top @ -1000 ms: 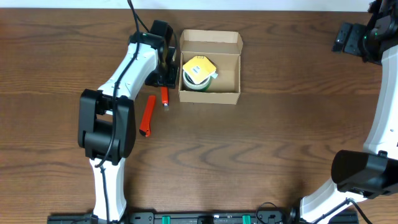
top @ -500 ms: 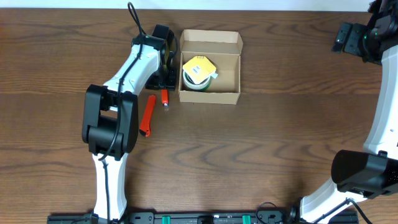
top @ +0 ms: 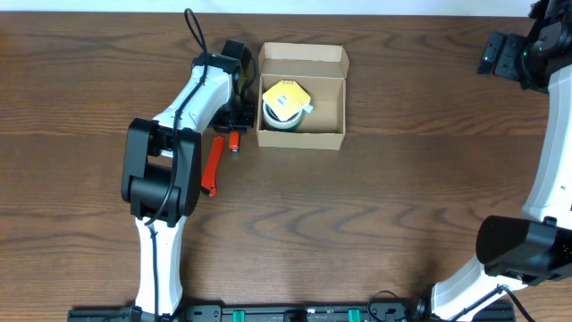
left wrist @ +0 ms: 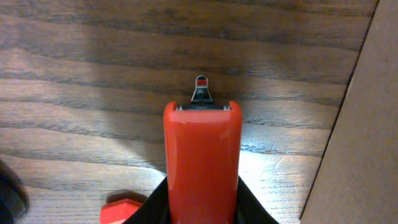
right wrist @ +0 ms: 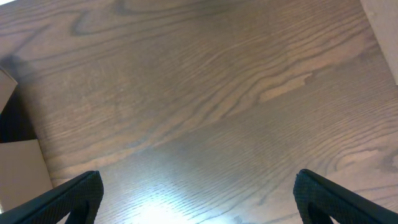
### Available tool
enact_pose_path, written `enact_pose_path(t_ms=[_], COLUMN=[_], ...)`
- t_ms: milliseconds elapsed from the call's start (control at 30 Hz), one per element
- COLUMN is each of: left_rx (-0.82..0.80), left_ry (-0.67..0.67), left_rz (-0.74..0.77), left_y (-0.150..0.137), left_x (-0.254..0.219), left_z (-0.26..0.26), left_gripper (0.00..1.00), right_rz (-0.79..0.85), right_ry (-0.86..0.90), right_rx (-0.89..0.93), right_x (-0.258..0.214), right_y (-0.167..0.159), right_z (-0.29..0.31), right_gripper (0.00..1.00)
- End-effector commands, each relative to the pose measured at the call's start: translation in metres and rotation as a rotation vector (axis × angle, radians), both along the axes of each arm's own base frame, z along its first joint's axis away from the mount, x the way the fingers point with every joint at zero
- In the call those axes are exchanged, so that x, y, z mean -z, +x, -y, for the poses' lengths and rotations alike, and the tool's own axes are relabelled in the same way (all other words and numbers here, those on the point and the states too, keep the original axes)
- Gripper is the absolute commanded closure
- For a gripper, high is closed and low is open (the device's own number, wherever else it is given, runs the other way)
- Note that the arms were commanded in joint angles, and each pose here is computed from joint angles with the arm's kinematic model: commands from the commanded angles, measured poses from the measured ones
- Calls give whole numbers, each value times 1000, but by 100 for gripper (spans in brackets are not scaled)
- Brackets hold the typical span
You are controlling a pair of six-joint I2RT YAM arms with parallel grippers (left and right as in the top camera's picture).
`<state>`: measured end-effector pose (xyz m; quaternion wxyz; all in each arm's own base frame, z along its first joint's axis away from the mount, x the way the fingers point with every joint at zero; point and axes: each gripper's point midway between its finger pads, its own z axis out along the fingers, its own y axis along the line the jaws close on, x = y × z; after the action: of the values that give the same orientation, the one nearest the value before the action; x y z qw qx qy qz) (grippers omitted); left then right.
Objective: Pack container
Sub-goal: 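Retract the right arm and lower the left gripper onto the red stapler, then lift the red stapler with the left gripper and lower it into the box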
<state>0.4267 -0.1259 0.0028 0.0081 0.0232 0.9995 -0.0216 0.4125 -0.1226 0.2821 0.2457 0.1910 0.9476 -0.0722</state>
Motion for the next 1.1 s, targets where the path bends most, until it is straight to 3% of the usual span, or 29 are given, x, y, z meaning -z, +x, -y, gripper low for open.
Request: enact_pose_path(t_ms=[0, 133, 333, 733, 867, 1067], left_rx=[0, 1, 6, 14, -19, 19], left_ry=[19, 23, 27, 46, 25, -1], left_rz=[3, -13, -29, 151, 194, 200], left_y=[3, -2, -2, 30, 24, 4], left_x=[1, 0, -18, -151, -186, -200], left_z=[-3, -4, -8, -10, -1, 43], left_gripper=[84, 94, 94, 95, 94, 94], right_rz=[-4, -4, -4, -4, -4, -4], right_ry=[10, 10, 10, 11, 11, 10], right_rx=[16, 16, 16, 16, 16, 16], right_x=[3, 3, 3, 3, 3, 3], right_y=[0, 0, 0, 0, 0, 0], right_z=[3, 3, 3, 3, 3, 3], right_gripper=[1, 1, 1, 1, 1, 1])
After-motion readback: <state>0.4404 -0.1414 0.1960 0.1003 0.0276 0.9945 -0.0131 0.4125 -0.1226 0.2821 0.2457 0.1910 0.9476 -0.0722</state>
